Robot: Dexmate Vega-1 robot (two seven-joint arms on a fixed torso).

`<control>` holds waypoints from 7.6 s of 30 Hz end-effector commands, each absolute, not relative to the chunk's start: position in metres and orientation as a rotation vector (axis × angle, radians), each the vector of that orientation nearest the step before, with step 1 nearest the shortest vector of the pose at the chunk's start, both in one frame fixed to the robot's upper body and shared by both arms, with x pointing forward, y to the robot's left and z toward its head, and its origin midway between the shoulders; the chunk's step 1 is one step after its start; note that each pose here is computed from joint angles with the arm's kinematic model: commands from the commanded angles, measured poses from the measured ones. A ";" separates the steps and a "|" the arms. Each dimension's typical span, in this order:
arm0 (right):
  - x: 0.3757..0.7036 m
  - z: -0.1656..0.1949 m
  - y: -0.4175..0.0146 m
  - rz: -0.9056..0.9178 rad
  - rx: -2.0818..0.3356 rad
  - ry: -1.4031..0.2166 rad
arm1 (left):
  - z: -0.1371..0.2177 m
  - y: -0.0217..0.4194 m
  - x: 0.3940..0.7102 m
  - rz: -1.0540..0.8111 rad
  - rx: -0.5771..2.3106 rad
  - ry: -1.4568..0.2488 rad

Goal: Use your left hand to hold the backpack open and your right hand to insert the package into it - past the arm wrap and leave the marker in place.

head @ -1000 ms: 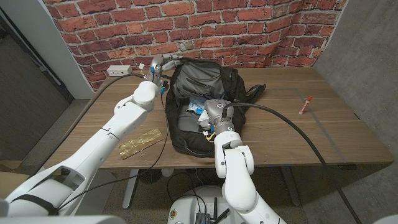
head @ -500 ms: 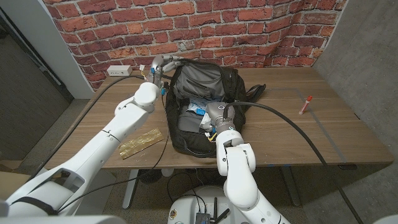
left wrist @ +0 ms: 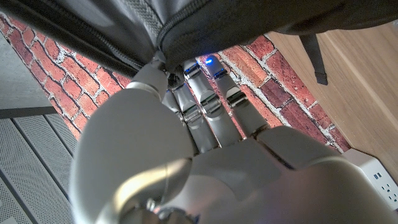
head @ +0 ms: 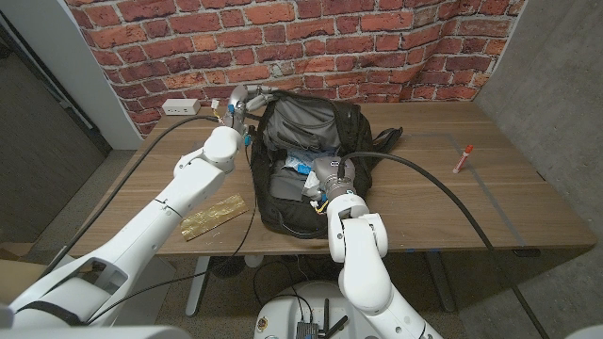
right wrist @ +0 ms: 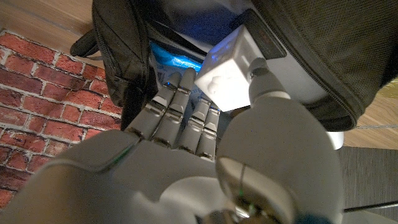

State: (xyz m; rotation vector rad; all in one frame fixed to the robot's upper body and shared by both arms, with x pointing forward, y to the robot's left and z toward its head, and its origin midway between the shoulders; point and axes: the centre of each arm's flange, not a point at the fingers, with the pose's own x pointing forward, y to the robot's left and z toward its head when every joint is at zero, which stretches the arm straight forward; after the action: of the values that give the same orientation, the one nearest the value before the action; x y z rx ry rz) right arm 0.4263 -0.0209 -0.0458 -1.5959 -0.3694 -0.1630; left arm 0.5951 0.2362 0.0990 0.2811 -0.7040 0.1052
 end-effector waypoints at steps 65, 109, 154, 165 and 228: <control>0.387 -0.041 -0.054 -0.111 -1.455 -0.401 | 0.091 0.236 0.591 0.113 0.262 -0.703; 0.362 -0.056 -0.109 -0.173 -1.304 -0.427 | 0.092 0.229 0.581 0.130 0.270 -0.694; 0.389 -0.040 -0.189 -0.242 -1.076 -0.539 | 0.086 0.234 0.555 0.109 0.267 -0.622; 0.398 -0.036 -0.198 -0.239 -1.056 -0.559 | 0.094 0.234 0.551 0.090 0.295 -0.618; 0.462 -0.028 -0.277 -0.175 -0.760 -0.616 | 0.071 0.259 0.515 -0.050 0.412 -0.487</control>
State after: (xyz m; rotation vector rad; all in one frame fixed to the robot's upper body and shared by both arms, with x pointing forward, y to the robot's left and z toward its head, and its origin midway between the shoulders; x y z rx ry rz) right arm 0.4506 -0.2663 -0.0316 -0.8011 -0.6033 -0.1814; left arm 0.5187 0.2542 0.0771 0.3995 -0.5130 -0.0127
